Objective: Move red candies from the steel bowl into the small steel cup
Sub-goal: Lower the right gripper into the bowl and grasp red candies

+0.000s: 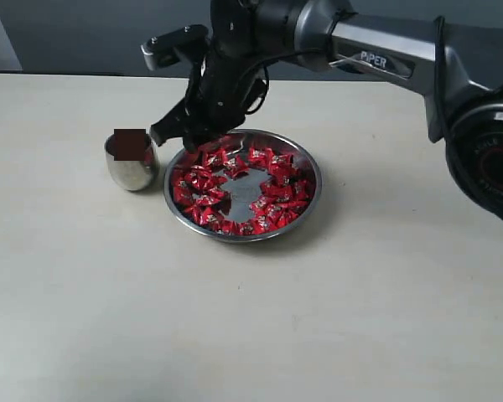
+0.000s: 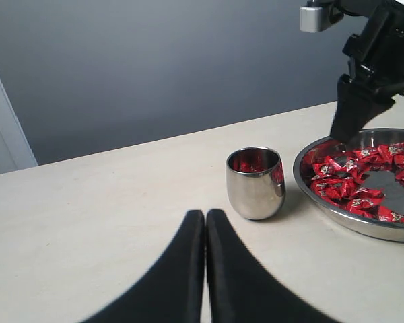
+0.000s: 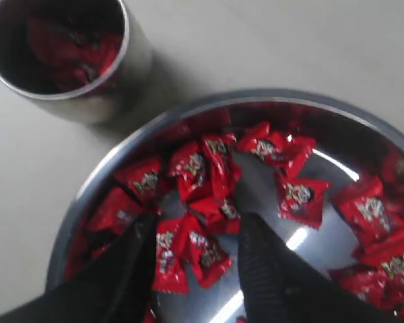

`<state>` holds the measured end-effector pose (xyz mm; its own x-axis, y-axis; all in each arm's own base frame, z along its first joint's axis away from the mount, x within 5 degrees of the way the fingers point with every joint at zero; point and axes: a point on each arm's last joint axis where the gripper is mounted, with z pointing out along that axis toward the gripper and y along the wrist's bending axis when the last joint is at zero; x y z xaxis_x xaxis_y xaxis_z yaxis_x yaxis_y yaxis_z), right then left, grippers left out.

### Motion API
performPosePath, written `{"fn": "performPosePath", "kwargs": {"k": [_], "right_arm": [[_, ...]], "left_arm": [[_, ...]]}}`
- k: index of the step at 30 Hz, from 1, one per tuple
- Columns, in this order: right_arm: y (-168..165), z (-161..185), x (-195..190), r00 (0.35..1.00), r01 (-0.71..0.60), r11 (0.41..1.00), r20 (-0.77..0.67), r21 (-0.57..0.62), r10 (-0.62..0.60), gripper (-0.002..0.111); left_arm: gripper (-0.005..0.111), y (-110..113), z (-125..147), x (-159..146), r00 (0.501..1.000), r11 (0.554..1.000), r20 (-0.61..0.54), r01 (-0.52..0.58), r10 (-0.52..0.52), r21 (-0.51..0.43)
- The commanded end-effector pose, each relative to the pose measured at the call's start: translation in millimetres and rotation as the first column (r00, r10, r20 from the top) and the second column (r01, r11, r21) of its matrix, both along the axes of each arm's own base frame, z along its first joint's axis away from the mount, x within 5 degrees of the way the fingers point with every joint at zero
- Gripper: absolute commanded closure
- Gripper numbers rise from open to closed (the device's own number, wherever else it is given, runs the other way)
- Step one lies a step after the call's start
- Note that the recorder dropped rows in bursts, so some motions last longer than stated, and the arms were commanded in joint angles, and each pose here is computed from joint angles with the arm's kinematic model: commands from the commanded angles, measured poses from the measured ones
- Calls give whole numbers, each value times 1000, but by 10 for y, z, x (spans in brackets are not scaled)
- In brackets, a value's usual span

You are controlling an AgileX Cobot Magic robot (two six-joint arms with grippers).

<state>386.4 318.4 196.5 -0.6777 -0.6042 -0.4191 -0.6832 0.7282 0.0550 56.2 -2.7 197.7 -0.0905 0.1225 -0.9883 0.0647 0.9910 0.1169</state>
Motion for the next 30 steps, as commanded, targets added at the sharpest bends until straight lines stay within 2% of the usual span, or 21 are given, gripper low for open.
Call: {"fn": "performPosePath", "kwargs": {"k": [1, 9, 27, 30], "right_arm": [[-48, -128, 13, 999, 9, 998, -42, -59, -12, 69], [-30, -440, 32, 995, 6, 995, -94, -97, -15, 69], [-35, -719, 23, 988, -1, 990, -153, -143, -21, 69], [-34, -719, 24, 988, -1, 990, -152, -142, -21, 72]], "left_arm": [[105, -1, -7, -2, 1000, 1000, 6, 0, 0, -8], [105, -1, -7, -2, 1000, 1000, 6, 0, 0, -8], [105, -1, -7, -2, 1000, 1000, 6, 0, 0, -8], [105, -1, -7, -2, 1000, 1000, 6, 0, 0, -8]]}}
